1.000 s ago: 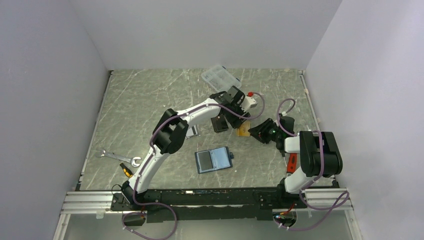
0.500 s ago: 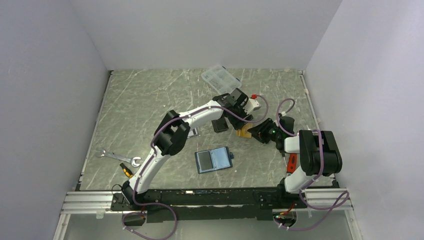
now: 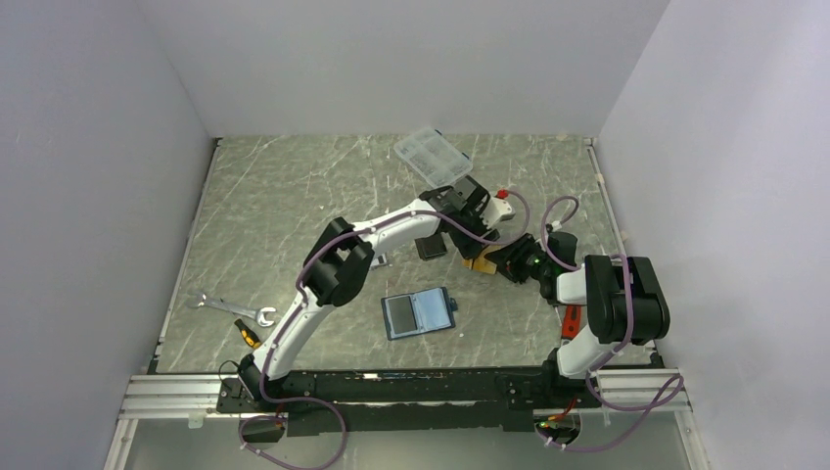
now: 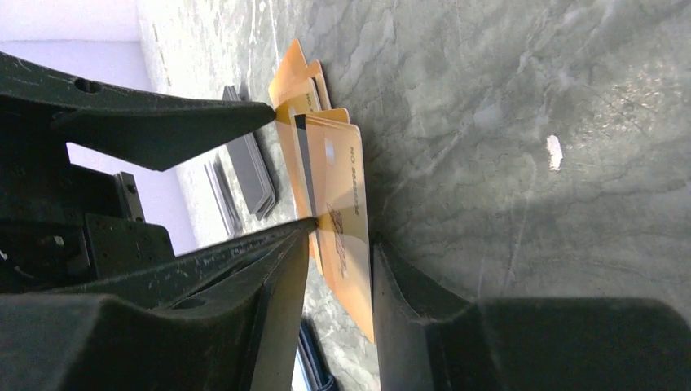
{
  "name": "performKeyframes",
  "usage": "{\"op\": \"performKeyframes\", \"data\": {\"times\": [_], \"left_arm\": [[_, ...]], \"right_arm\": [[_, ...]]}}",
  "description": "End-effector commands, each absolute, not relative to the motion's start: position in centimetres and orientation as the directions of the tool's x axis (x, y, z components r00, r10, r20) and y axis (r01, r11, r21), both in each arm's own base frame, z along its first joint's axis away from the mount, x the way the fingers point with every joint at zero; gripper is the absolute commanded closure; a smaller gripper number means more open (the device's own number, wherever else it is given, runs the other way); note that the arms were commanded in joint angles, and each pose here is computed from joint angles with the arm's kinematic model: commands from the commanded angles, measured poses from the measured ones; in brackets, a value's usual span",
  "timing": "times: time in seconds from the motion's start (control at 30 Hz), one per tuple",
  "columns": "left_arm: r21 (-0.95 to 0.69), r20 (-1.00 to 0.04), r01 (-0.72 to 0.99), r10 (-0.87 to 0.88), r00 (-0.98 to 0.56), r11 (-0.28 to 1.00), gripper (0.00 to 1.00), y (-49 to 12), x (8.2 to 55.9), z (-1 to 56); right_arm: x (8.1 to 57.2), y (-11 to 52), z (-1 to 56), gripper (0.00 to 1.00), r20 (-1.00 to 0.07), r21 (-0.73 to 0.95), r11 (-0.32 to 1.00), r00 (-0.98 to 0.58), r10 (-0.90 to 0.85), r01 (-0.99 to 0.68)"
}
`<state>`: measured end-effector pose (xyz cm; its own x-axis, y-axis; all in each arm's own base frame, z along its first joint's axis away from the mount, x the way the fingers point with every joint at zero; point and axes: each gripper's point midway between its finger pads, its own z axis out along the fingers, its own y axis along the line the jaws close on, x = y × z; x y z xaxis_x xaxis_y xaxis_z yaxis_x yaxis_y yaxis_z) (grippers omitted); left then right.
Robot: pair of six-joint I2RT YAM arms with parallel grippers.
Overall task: Put the credit cards into the card holder
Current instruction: Pick up the credit card from the center of the board.
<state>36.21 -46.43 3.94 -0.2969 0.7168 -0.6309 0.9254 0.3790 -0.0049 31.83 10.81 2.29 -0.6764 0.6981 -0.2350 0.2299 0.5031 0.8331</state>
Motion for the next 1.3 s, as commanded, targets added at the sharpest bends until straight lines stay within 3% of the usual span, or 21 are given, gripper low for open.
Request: {"op": "performKeyframes", "data": {"times": [0.0, 0.13, 0.23, 0.37, 0.77, 0.83, 0.97, 1.07, 1.17, 1.27], "left_arm": [[-0.07, -0.624, 0.947, 0.727, -0.287, 0.313, 0.3, -47.5, 33.9, 3.4], [-0.082, -0.627, 0.936, 0.712, -0.315, 0.342, 0.29, -46.4, 34.9, 4.3], [-0.098, -0.642, 0.918, 0.681, -0.353, 0.383, 0.28, -45.1, 36.7, 5.7], [-0.071, -0.637, 0.908, 0.681, -0.36, 0.414, 0.29, -43.6, 38.5, 5.7], [-0.088, -0.652, 0.906, 0.663, -0.367, 0.415, 0.29, -43.3, 38.1, 7.4], [-0.101, -0.669, 0.905, 0.645, -0.369, 0.413, 0.25, -43.0, 38.0, 9.2], [-0.193, -0.711, 0.896, 0.573, -0.408, 0.399, 0.02, -42.1, 37.0, 13.7], [-0.313, -0.721, 0.874, 0.506, -0.473, 0.371, 0.01, -41.0, 35.6, 16.5], [-0.415, -0.705, 0.842, 0.463, -0.538, 0.346, 0.03, -40.1, 34.4, 18.0], [-0.532, -0.656, 0.794, 0.449, -0.606, 0.295, 0.26, -39.7, 32.9, 19.3]], "right_arm": [[31.7, 10.6, 1.3, 0.63, -0.23, 0.821, 0.513, -0.679, 0.698, 0.25], [31.6, 10.4, 1.0, 0.67, -0.229, 0.809, 0.524, -0.678, 0.699, 0.267], [31.3, 10.2, 1.0, 0.78, -0.247, 0.789, 0.549, -0.677, 0.694, 0.275], [30.8, 9.3, 1.3, 0.8, -0.293, 0.743, 0.6, -0.662, 0.69, 0.295], [30.2, 8.6, 3.1, 0.97, -0.363, 0.701, 0.659, -0.657, 0.66, 0.275], [30.5, 8.8, 4.6, 1.0, -0.385, 0.714, 0.659, -0.653, 0.652, 0.236], [31.3, 10.0, 8.6, 1.0, -0.43, 0.764, 0.636, -0.651, 0.626, 0.106], [31.3, 11.1, 11.0, 1.0, -0.457, 0.79, 0.613, -0.66, 0.596, 0.007], [30.7, 12.4, 13.1, 1.0, -0.483, 0.816, 0.568, -0.672, 0.561, -0.112], [29.7, 13.7, 15.2, 1.0, -0.517, 0.826, 0.513, -0.676, 0.526, -0.233]]}}
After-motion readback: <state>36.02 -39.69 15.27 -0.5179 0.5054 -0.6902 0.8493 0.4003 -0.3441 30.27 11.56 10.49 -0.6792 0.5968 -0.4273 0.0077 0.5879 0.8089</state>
